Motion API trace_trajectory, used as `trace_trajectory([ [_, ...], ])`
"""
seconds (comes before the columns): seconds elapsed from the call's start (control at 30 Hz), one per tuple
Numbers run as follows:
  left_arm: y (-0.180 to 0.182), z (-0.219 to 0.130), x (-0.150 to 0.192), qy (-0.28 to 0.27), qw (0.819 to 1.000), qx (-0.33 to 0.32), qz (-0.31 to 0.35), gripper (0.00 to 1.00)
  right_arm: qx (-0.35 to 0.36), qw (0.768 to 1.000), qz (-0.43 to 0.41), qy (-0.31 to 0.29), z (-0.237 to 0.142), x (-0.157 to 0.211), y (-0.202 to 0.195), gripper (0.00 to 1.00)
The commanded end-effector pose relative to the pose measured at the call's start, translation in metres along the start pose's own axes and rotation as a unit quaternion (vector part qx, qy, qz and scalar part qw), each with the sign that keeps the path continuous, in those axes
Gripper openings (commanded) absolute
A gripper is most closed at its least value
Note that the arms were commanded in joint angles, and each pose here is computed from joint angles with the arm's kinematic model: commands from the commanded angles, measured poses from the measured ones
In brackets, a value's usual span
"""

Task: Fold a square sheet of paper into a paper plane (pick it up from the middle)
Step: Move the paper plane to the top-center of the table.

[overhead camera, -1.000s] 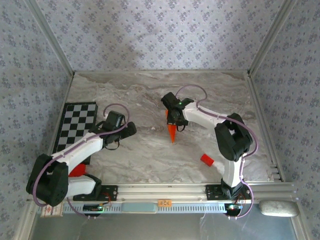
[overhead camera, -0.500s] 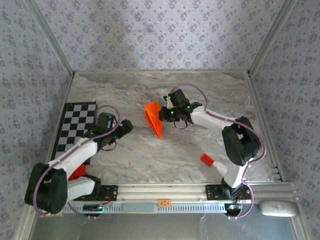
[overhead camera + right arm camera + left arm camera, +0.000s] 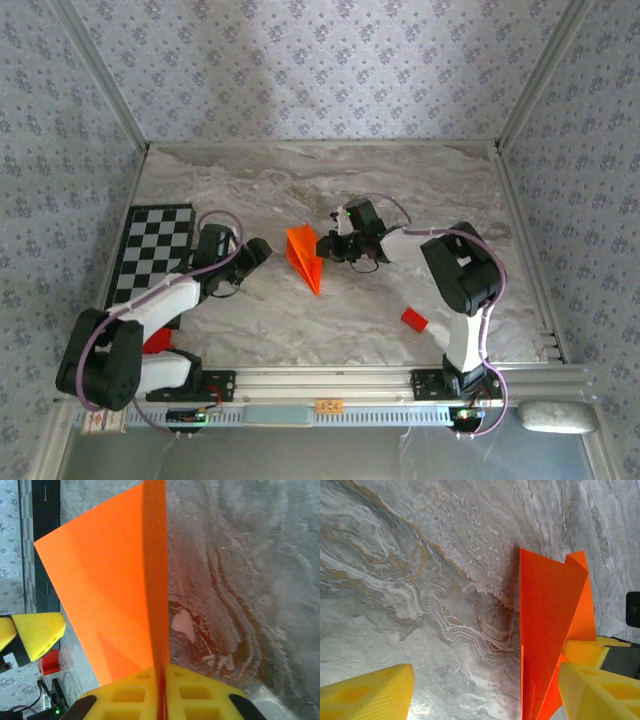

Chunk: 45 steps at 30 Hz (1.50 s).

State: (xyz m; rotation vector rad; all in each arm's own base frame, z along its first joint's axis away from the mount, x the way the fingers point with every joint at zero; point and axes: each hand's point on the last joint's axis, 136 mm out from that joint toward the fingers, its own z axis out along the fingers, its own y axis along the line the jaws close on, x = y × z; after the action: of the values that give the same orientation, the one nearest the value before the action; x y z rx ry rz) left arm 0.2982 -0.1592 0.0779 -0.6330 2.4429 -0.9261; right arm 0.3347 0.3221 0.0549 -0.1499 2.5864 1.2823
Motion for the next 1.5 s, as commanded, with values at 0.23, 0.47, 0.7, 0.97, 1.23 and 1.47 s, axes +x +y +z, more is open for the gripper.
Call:
trace_trajectory([
  [0.23,-0.042,0.033,0.019,0.059,0.997,0.045,0.027,0.66,0.007,1.000,0.022,0.012,0.002,0.008,-0.021,0.17],
  [0.47,-0.053,0.052,0.030,0.090,0.994,0.049,0.035,0.51,0.012,1.000,0.026,0.012,0.000,0.008,-0.026,0.16],
  [0.7,-0.059,0.070,0.033,0.108,0.993,0.044,0.030,0.32,0.011,0.999,0.028,0.013,0.001,0.008,-0.027,0.16],
  [0.97,-0.054,0.083,0.036,0.126,0.991,0.026,0.030,0.11,0.004,1.000,0.027,0.012,-0.001,0.006,-0.024,0.17],
  [1.23,-0.054,0.083,0.034,0.131,0.990,0.013,0.048,0.00,0.000,1.000,0.012,0.020,-0.005,0.002,-0.022,0.20],
  [1.47,-0.053,0.076,0.024,0.116,0.992,0.011,0.045,0.00,0.014,1.000,0.010,-0.001,-0.015,-0.005,-0.026,0.08],
])
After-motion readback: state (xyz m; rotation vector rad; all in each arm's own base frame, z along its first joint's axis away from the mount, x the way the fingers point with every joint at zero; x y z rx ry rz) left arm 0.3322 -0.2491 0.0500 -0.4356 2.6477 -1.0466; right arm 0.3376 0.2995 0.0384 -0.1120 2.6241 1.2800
